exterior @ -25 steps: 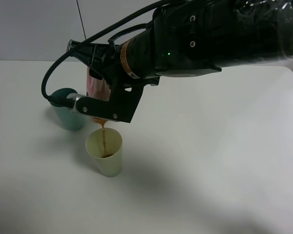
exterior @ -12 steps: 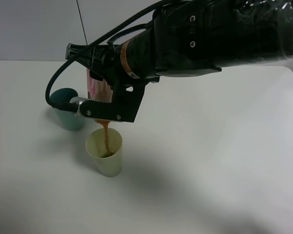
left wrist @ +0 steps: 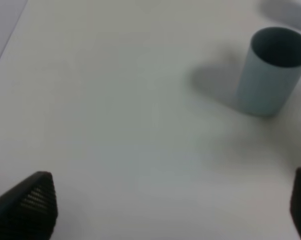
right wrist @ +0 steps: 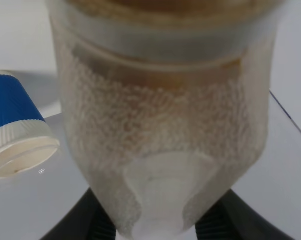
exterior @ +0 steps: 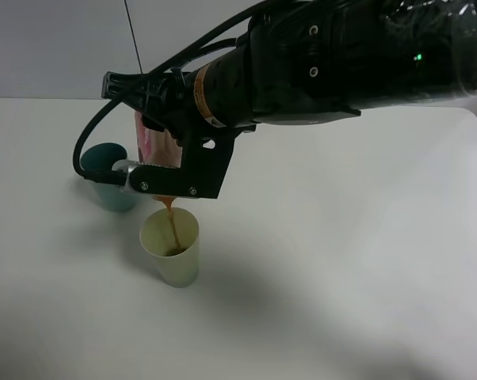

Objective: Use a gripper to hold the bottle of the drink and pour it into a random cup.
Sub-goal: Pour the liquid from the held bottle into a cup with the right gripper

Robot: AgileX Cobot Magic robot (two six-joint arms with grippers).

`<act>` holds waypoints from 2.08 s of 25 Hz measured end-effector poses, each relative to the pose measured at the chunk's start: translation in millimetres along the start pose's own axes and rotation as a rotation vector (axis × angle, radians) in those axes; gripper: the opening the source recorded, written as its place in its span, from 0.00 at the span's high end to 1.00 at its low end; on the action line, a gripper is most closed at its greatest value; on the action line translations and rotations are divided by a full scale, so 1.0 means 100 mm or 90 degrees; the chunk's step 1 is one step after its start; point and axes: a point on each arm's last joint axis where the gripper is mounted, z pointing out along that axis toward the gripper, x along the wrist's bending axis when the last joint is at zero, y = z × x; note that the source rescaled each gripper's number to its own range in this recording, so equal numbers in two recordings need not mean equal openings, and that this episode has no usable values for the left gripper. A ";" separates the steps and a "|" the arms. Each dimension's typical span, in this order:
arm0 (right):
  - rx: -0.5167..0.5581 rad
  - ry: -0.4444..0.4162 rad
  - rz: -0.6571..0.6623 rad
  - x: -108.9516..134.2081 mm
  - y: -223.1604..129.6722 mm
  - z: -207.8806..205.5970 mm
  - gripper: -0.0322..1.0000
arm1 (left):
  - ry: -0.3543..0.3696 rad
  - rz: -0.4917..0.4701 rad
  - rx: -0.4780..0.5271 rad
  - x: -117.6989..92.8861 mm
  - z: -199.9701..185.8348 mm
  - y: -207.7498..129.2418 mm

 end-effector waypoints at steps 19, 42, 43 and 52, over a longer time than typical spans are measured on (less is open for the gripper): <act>-0.005 -0.026 -0.094 -0.07 0.04 -0.01 0.97 | 0.000 0.000 0.000 0.00 0.00 0.00; -0.006 -0.047 -0.185 -0.14 0.08 -0.02 0.97 | 0.000 0.000 0.000 0.00 0.00 0.00; -0.006 -0.047 -0.187 -0.14 0.08 -0.02 0.97 | 0.000 0.000 0.000 0.00 0.00 0.00; -0.007 -0.065 -0.190 -0.16 0.08 -0.02 0.97 | 0.000 0.000 0.000 0.00 0.00 0.00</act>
